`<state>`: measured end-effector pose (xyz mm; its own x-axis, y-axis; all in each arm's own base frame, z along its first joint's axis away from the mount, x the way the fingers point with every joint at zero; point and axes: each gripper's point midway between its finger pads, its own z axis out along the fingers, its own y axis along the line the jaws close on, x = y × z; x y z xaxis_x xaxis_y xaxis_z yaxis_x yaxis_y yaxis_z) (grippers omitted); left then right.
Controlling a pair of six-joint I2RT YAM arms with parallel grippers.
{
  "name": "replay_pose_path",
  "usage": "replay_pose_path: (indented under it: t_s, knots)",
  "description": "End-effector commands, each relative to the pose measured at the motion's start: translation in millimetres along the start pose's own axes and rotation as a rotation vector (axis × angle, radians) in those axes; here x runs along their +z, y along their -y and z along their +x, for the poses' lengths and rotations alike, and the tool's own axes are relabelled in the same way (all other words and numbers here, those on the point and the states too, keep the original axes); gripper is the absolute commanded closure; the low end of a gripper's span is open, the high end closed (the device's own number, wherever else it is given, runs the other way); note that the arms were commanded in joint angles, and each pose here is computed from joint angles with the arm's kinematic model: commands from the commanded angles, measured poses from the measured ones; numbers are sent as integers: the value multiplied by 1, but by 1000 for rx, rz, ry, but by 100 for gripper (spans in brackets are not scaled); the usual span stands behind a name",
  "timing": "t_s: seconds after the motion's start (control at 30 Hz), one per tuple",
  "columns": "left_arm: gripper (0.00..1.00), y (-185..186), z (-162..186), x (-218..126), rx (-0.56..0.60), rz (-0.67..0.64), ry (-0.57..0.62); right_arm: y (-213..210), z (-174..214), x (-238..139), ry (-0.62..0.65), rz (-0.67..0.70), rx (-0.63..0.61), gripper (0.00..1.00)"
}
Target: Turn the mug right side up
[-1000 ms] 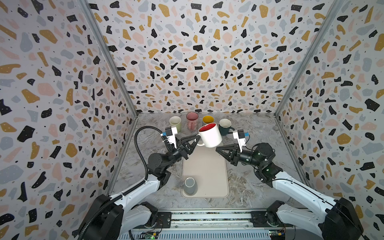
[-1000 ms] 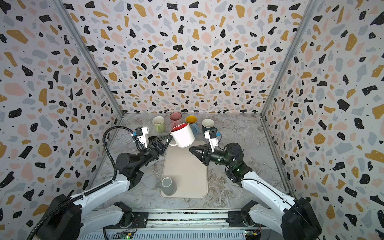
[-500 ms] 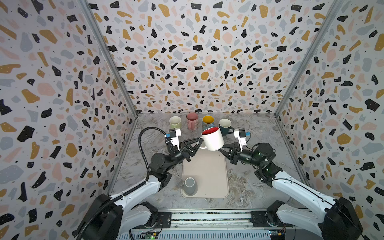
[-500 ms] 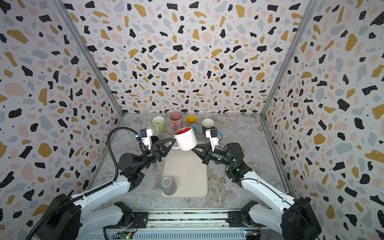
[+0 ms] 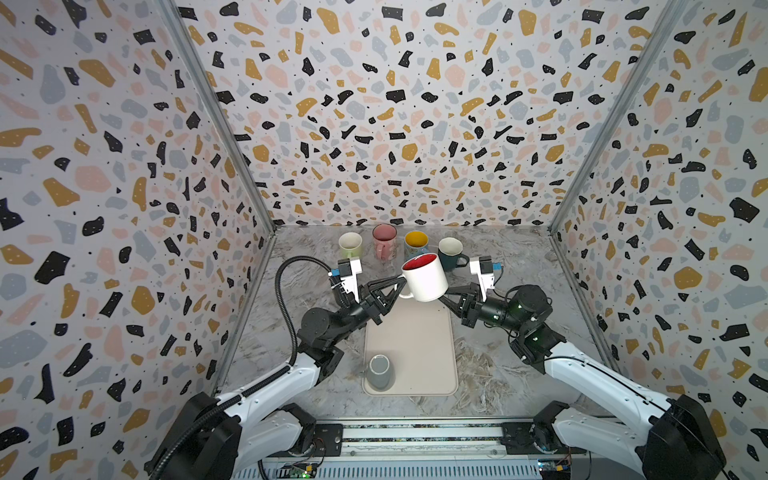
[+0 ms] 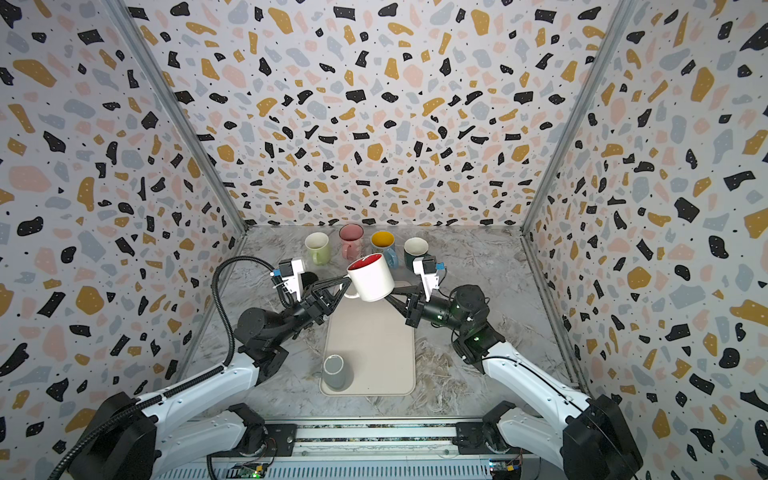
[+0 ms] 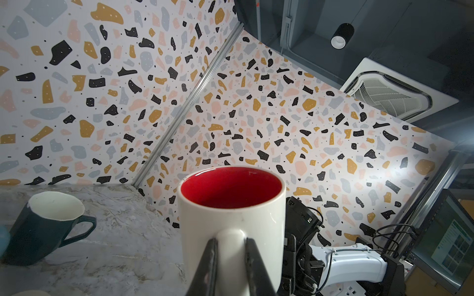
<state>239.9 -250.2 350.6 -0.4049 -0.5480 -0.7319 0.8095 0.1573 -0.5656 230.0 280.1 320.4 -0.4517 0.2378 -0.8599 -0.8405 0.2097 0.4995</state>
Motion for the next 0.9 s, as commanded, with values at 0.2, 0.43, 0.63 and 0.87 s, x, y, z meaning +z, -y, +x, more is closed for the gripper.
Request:
replay_pose_path:
  t_s: [0.2, 0.43, 0.63, 0.87]
  knots:
    - [100, 29, -3, -1, 37, 100, 10, -6, -25, -2, 77, -8, -54, 100]
    - [100, 28, 7, 0, 18, 95, -18, -4, -25, -1, 77, -6, -53, 100]
    - [100, 18, 1, -4, 60, 26, 28, -3, -17, -1, 45, -9, -37, 100]
    - [100, 7, -26, -8, 132, -77, 157, 9, 8, -18, -13, 93, -10, 100]
